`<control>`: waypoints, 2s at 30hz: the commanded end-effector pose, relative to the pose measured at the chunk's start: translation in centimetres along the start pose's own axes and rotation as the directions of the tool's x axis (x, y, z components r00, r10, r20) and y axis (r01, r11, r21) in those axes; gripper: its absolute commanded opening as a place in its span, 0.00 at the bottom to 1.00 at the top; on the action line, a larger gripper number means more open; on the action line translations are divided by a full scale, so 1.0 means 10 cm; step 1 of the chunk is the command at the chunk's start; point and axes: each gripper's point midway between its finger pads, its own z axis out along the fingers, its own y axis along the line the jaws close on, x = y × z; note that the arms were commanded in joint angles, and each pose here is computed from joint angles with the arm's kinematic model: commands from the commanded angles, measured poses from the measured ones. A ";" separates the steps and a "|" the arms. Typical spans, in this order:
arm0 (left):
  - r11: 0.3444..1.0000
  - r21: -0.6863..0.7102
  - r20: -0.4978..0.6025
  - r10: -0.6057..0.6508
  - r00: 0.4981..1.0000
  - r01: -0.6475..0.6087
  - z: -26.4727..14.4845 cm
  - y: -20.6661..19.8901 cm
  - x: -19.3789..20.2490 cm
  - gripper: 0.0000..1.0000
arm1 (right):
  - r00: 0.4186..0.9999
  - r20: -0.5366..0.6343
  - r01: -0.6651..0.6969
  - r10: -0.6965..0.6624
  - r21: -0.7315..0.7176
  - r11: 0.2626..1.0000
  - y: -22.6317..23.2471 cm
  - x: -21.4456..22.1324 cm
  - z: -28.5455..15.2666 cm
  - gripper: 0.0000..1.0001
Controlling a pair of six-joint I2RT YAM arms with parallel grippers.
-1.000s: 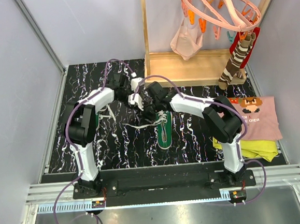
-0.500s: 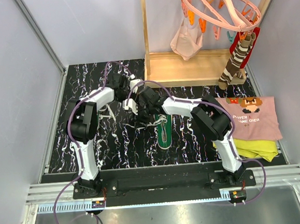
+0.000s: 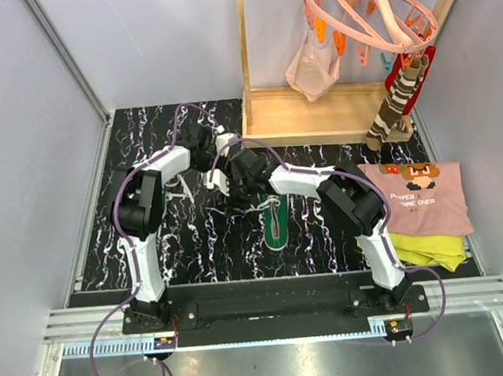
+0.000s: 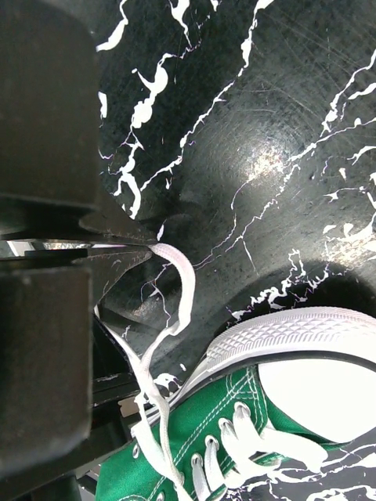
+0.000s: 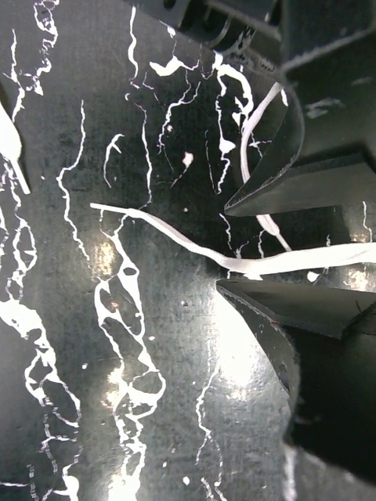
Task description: Tie the shoes
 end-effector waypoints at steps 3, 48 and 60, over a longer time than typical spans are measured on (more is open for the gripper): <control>0.999 0.045 0.038 0.005 0.999 -0.007 0.00 -0.07 -0.17 0.00 | 0.993 -0.061 0.097 -0.097 0.005 0.995 -0.01 0.05 0.04 0.47; 0.973 0.088 -0.057 0.217 0.974 -0.212 -0.58 -1.04 0.96 0.00 | 0.899 0.121 -0.438 0.421 0.293 0.850 0.63 0.19 -2.00 0.00; 0.951 -0.006 -0.195 0.303 0.933 -0.311 -0.56 -0.84 1.34 0.00 | 0.844 0.113 -0.536 0.525 0.233 0.812 0.86 0.37 -2.00 0.00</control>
